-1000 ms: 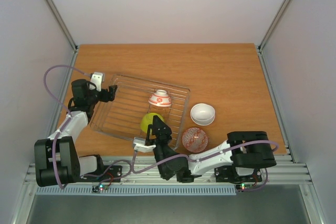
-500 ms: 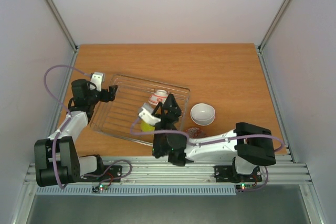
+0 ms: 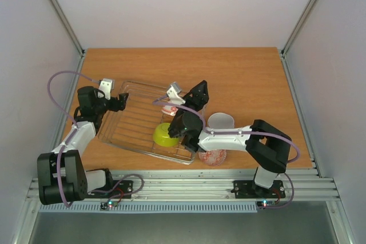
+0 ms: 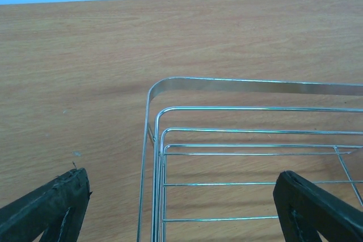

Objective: Load the bowls into the dish rack

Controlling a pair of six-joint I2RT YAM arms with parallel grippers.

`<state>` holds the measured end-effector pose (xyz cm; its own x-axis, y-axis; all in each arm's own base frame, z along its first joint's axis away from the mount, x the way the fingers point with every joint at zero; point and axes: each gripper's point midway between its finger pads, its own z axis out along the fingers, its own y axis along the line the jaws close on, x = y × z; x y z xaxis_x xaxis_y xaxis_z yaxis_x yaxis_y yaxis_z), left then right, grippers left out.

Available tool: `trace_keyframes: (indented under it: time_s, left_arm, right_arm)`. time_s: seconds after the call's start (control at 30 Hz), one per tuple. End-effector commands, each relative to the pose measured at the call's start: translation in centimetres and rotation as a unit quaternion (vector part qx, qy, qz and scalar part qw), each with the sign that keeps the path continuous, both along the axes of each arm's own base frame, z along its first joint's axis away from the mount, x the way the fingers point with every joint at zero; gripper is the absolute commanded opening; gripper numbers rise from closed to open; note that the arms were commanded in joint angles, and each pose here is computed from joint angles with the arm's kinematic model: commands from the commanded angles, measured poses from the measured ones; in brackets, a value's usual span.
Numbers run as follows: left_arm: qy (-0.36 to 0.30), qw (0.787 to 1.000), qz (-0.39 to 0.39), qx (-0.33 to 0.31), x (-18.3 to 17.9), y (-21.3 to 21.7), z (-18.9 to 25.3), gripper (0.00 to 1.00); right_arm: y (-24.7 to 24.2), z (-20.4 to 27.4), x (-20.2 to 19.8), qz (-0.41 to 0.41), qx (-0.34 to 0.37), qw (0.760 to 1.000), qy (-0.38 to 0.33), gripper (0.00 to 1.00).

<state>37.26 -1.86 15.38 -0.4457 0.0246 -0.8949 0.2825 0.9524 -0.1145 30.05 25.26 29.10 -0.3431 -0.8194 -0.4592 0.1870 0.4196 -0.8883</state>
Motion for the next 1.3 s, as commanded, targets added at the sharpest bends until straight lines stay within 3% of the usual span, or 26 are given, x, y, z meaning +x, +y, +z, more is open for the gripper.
trace_keyframes:
  time_s: [0.0,0.27,0.67,0.77,0.93,1.17,1.27]
  left_arm:
    - [0.000,1.000,-0.014,-0.001,0.2,-0.2,0.2,0.90]
    - [0.001,1.000,-0.017,0.000,0.2,-0.3,0.1,0.89]
    - [0.010,1.000,-0.029,-0.006,0.1,-0.7,-0.4,0.89]
    - [0.009,1.000,-0.029,-0.004,0.1,-0.7,-0.2,0.89]
    - [0.002,1.000,-0.028,0.001,-0.1,-0.6,0.3,0.89]
    - [-0.002,0.999,-0.034,-0.006,-0.2,-0.9,0.5,0.89]
    - [0.000,0.999,-0.034,-0.008,-0.2,-0.9,0.4,0.89]
  right_arm:
    - [-4.0,0.6,0.5,-0.066,-0.036,0.996,0.044,0.94]
    - [-7.2,1.9,0.3,-0.086,-0.057,0.993,0.058,0.96]
    - [-4.3,7.8,-4.9,0.018,0.002,0.999,0.031,0.96]
    - [-4.7,7.9,-3.3,-0.010,-0.025,0.999,0.042,0.97]
    - [-9.6,3.8,1.8,-0.121,-0.121,0.980,0.099,0.97]
    - [-14.0,-0.8,4.1,-0.193,-0.188,0.951,0.155,0.98]
    - [-14.1,-0.1,4.1,-0.193,-0.180,0.953,0.150,0.98]
